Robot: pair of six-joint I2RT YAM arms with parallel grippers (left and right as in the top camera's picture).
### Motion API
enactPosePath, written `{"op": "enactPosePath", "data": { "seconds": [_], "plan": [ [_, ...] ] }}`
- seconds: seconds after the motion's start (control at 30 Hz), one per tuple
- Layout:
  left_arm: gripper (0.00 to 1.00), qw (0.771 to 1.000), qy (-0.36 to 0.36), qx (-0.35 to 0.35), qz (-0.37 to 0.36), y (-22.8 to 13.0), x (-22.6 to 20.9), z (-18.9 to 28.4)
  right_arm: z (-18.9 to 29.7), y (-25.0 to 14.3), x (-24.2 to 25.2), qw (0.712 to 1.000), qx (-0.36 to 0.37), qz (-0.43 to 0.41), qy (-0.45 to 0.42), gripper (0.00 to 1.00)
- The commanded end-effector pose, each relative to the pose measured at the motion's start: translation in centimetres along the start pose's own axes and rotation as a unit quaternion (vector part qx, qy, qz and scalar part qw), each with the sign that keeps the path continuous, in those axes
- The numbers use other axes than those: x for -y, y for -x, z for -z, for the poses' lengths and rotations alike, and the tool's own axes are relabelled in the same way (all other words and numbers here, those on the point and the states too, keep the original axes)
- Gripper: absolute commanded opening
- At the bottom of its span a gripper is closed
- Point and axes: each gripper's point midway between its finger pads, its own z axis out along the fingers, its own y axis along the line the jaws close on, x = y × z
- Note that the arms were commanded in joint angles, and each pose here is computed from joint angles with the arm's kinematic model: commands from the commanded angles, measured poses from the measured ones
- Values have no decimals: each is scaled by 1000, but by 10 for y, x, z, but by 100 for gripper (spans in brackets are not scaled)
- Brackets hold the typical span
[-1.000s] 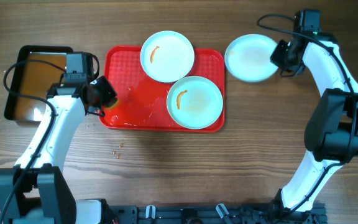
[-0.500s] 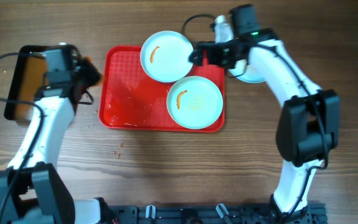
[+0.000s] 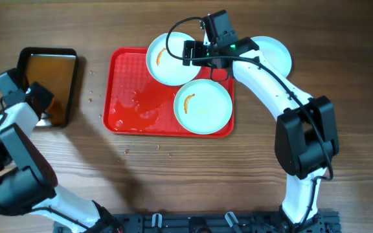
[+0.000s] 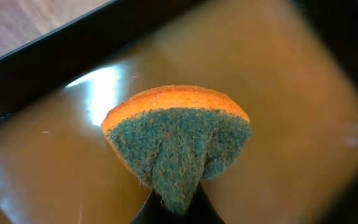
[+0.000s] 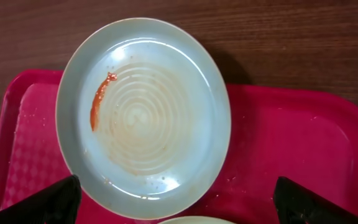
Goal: Clean dirty plates on tray and stack at the side
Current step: 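Dip the sponge in the water tray with the left gripper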
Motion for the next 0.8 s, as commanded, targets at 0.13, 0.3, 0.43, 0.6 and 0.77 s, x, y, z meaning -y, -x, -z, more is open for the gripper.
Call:
{"op": "enactPosePath", "data": {
  "seconds": [0.13, 0.3, 0.43, 0.6, 0.77],
  "plan": [
    [4, 999, -1, -42, -3, -26, -8, -25, -6, 0, 9, 1000, 4, -9, -21, 100],
    [6, 999, -5, -49, 1, -31, -7, -30, -6, 3, 7, 1000, 10, -13, -17, 100],
    [4, 999, -34, -6, -1, 1, 9, -6, -6, 3, 6, 1000, 10, -21, -13, 100],
    [4, 991, -89, 98, 27, 66, 38, 72, -6, 5, 5, 1000, 13, -20, -12, 99],
    [4, 990, -112, 85, 27, 62, 46, 76, -8, 7, 4, 1000, 17, -19, -10, 99]
  ]
}}
